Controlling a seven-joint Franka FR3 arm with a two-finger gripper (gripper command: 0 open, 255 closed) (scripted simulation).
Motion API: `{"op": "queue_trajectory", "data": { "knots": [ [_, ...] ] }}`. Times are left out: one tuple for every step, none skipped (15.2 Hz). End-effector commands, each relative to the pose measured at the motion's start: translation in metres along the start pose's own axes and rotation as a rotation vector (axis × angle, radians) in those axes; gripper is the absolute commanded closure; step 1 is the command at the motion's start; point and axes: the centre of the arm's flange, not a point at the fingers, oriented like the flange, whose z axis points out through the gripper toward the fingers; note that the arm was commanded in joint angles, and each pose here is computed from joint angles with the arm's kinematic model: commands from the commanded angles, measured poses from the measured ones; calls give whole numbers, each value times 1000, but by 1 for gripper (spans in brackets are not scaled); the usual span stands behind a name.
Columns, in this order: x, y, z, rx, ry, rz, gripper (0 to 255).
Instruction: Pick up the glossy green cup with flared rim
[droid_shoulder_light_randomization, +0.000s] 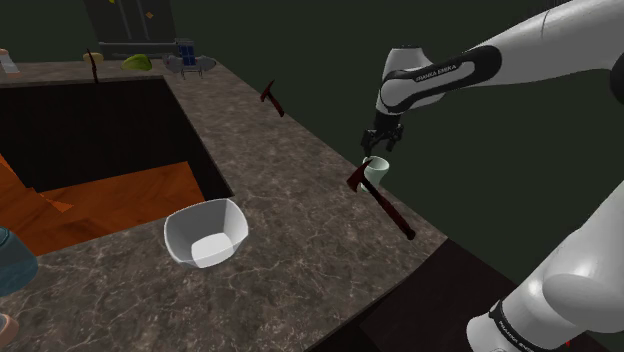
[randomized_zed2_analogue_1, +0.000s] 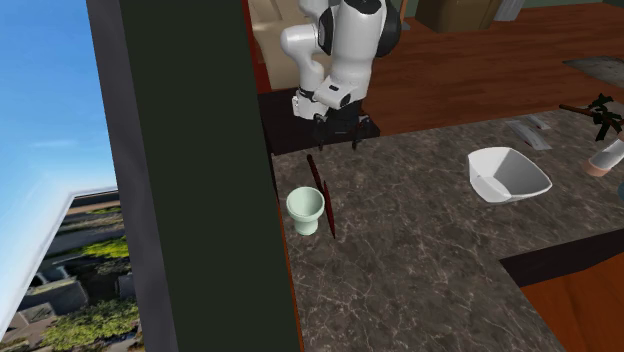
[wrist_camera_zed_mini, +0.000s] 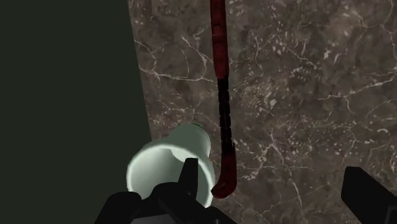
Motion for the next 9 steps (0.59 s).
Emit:
{"op": "queue_trajectory", "data": {
  "knots": [
    [16,5,21,-14,-7,8,0],
    [25,8,30,-21,-10,13,0],
    [34,11,39,-27,-13,17,0],
    [43,14,48,-34,-17,21,0],
    [52,17,58,-41,-20,26,0],
    [61,20,67,-47,-23,30,0],
    [71,23,76,-54,-26,35,0],
    [80,26,85,-61,-30,39,0],
    [89,29,95,-68,-33,43,0]
  ]
}}
